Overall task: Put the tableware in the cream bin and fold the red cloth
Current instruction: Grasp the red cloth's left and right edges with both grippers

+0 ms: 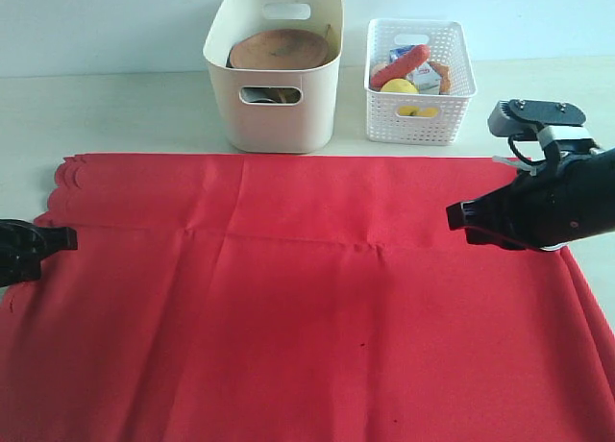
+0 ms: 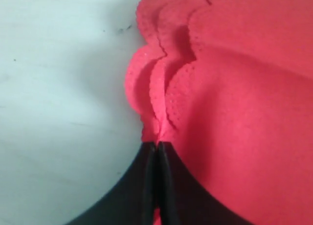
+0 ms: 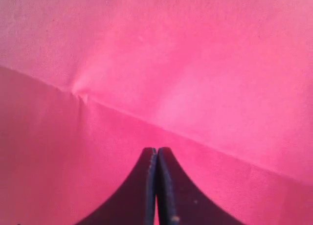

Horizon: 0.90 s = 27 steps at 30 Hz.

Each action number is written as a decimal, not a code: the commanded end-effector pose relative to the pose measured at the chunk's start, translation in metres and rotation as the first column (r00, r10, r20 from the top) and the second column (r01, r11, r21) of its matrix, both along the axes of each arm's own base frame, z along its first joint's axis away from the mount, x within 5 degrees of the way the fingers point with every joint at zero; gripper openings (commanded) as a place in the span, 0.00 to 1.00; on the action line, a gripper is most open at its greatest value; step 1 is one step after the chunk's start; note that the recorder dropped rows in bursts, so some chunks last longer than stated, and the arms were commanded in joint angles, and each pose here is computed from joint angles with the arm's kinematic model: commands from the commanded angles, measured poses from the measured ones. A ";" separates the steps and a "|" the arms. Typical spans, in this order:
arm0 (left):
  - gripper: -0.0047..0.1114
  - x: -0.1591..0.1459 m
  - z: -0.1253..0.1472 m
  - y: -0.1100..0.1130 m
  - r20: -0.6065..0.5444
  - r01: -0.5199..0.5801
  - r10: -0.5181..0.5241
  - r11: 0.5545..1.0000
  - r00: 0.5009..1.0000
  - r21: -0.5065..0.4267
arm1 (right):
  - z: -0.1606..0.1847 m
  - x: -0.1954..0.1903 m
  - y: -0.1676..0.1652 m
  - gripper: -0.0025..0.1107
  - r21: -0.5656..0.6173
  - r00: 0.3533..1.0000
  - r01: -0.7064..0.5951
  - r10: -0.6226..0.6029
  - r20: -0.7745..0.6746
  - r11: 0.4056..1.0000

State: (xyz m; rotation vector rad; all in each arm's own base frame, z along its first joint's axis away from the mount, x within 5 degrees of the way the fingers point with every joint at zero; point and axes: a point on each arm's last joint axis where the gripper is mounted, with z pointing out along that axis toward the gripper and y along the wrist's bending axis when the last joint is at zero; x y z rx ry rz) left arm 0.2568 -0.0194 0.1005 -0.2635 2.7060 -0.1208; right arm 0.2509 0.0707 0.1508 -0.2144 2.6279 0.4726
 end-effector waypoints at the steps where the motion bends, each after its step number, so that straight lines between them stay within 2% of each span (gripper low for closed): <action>1: 0.04 -0.013 -0.011 -0.005 -0.131 0.006 -0.009 1.000 0.991 -0.025 | -0.002 0.001 -0.003 0.02 -0.032 1.000 0.011 -0.010 0.020 0.999; 6: 0.04 -0.012 -0.010 -0.005 -0.128 0.004 -0.007 1.000 0.992 -0.025 | -0.002 0.004 -0.006 0.02 -0.063 0.998 0.030 -0.027 0.052 0.998; 9: 0.04 -0.012 -0.010 -0.005 -0.128 0.004 -0.007 1.000 0.992 -0.025 | -0.002 0.005 -0.009 0.02 -0.123 0.997 0.003 0.008 0.082 0.992; 13: 0.04 -0.012 -0.010 -0.005 -0.128 0.004 -0.007 1.000 0.992 -0.025 | -0.008 0.009 -0.013 0.02 -0.151 0.996 0.039 -0.026 0.088 0.988; 22: 0.05 -0.013 -0.010 -0.005 -0.134 0.004 -0.007 1.000 0.991 -0.027 | -0.038 0.009 -0.013 0.02 -0.189 1.000 -0.001 -0.003 -0.021 0.982; 24: 0.11 -0.013 -0.010 -0.005 -0.134 0.007 -0.011 1.000 0.991 -0.025 | -0.043 0.009 -0.013 0.02 -0.188 0.999 0.002 -0.009 -0.038 0.982; 27: 0.31 -0.013 -0.011 -0.005 -0.136 0.011 -0.014 1.000 0.991 -0.023 | -0.048 0.009 -0.013 0.02 -0.189 0.998 0.002 -0.014 -0.058 0.982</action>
